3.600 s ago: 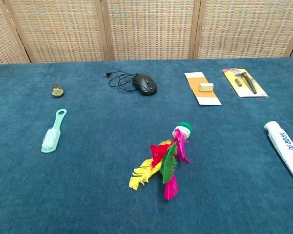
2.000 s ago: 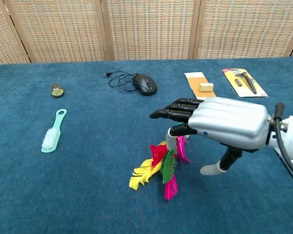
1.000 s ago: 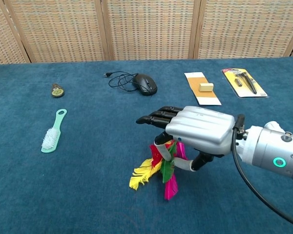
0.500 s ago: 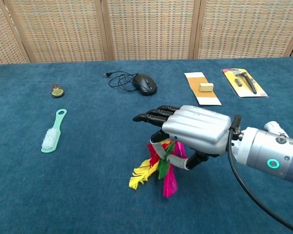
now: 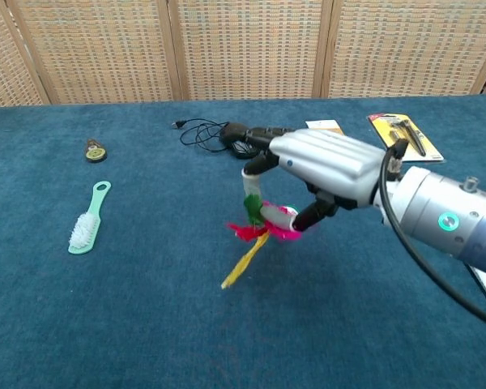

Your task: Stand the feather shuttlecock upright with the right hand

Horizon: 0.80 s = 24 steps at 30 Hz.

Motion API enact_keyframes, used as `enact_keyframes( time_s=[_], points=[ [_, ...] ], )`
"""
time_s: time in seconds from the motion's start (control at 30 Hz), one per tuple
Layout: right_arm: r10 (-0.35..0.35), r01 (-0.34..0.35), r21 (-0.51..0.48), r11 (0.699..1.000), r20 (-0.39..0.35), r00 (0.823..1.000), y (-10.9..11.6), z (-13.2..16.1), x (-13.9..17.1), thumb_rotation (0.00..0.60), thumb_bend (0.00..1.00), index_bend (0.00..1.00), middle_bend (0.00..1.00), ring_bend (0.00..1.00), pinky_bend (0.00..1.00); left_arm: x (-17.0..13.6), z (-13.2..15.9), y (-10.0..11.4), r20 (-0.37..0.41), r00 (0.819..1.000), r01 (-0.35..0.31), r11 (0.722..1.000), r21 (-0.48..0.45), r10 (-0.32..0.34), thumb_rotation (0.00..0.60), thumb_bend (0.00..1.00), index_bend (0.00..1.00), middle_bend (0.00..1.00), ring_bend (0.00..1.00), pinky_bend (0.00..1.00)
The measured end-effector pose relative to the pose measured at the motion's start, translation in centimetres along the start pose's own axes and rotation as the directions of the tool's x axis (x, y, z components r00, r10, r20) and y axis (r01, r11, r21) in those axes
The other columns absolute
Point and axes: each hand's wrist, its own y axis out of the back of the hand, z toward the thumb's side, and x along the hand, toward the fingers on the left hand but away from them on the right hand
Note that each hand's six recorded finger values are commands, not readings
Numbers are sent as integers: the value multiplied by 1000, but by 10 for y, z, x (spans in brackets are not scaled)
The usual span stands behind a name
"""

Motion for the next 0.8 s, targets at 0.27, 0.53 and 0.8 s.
enact_keyframes(
  time_s=[0.27, 0.53, 0.8],
  points=[
    [-28, 70, -184, 980, 222, 975, 27, -42, -2, 600, 535, 643, 32, 0, 89, -1, 0, 1, 6, 1000, 0, 1000, -5, 0, 600, 0, 0, 0, 0, 0],
    [36, 93, -306, 947, 392, 919, 28, -81, 7, 600, 546, 643, 32, 0, 91, -2, 3, -1, 9, 1000, 3, 1000, 2, -3, 600, 0, 0, 0, 0, 0],
    [59, 59, -294, 954, 377, 924, 24, -86, 16, 600, 430, 307, 32, 0, 91, -3, 5, -3, 12, 1000, 7, 1000, 7, -7, 600, 0, 0, 0, 0, 0]
  ],
)
